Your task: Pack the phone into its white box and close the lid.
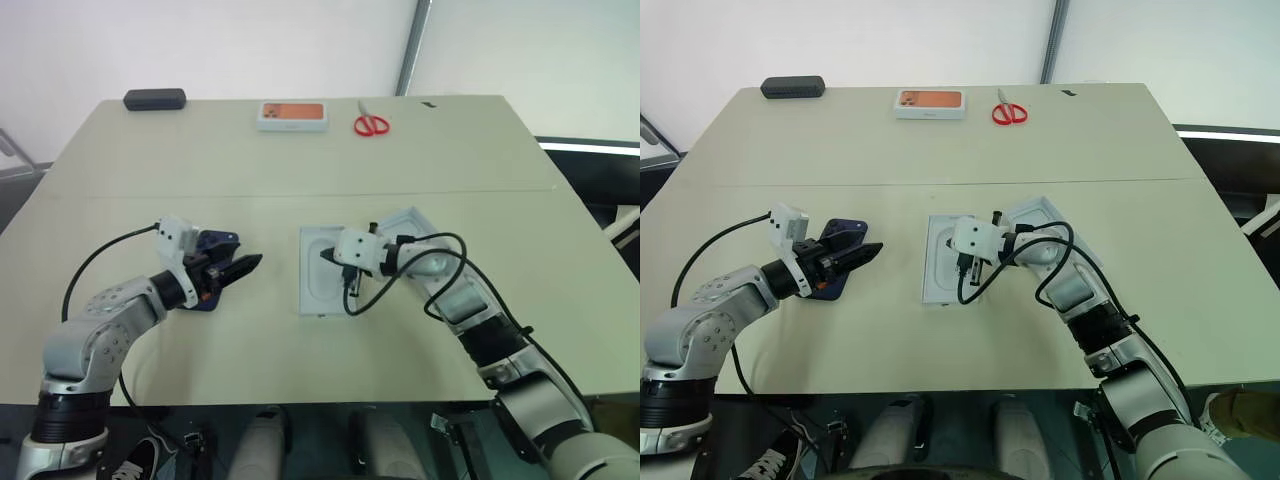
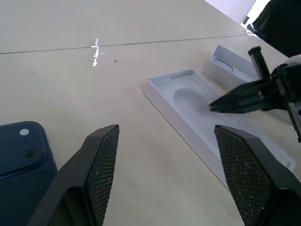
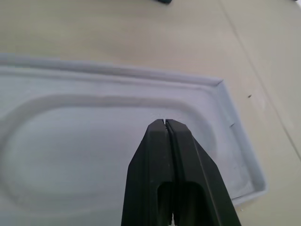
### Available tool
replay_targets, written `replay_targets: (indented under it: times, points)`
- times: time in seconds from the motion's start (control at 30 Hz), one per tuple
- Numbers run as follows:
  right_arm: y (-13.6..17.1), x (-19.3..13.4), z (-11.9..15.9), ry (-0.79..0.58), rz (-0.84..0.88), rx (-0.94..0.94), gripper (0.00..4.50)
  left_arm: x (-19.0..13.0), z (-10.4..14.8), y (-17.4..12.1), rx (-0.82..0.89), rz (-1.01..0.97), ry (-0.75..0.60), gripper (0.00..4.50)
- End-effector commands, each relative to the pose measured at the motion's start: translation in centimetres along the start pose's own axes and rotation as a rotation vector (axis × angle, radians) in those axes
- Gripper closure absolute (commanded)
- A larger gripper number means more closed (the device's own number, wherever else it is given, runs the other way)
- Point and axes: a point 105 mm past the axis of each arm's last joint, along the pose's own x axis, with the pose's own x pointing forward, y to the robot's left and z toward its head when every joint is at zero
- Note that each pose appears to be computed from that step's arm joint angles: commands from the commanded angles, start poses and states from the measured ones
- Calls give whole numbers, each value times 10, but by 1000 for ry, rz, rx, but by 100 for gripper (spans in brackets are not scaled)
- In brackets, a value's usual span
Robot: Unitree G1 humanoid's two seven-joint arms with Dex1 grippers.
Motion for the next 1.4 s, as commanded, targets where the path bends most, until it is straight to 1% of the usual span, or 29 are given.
replay_targets:
  times: [0.03, 0.17, 0.27, 0.43, 0.6, 0.67, 0.8, 0.93, 1.03, 1.13, 1.23, 1.3, 1.33, 1.4]
  points:
    - [5, 5, 4, -1, 10, -76, 446, 1, 10, -3, 25, -17, -26, 107]
    - [5, 7, -2, 27, 3, -104, 446, 0, 9, -2, 26, -13, -22, 107]
    - [5, 5, -11, 71, 15, -158, 446, -1, 9, -1, 23, -6, -16, 107]
    - [5, 3, -12, 67, 19, -155, 446, -3, 6, 4, 17, 17, 7, 107]
    - [-10, -3, -9, 50, -39, -132, 446, -9, 6, 22, -5, 75, 24, 107]
    - [-17, -5, -2, 15, -65, -100, 446, -11, 7, 27, -10, 89, 31, 107]
    - [-36, -7, 34, -146, -149, 17, 446, -24, 9, 48, -57, 148, 44, 107]
    - [-32, 1, 53, -207, -126, 66, 446, -41, 12, 69, -104, 202, 55, 107]
    - [-23, 13, 64, -214, -99, 72, 446, -54, 13, 85, -128, 248, 64, 107]
    - [-12, 34, 80, -211, -92, 17, 446, -70, 11, 104, -206, 309, 95, 107]
    - [-4, 49, 90, -204, -64, 8, 446, -75, 0, 108, -226, 298, 157, 107]
    - [4, 58, 95, -201, -28, 22, 446, -76, -9, 111, -268, 301, 195, 107]
    - [6, 60, 96, -199, -20, 24, 446, -75, -12, 111, -279, 301, 208, 107]
    - [15, 70, 92, -151, 4, 1, 446, -70, -16, 109, -315, 273, 214, 107]
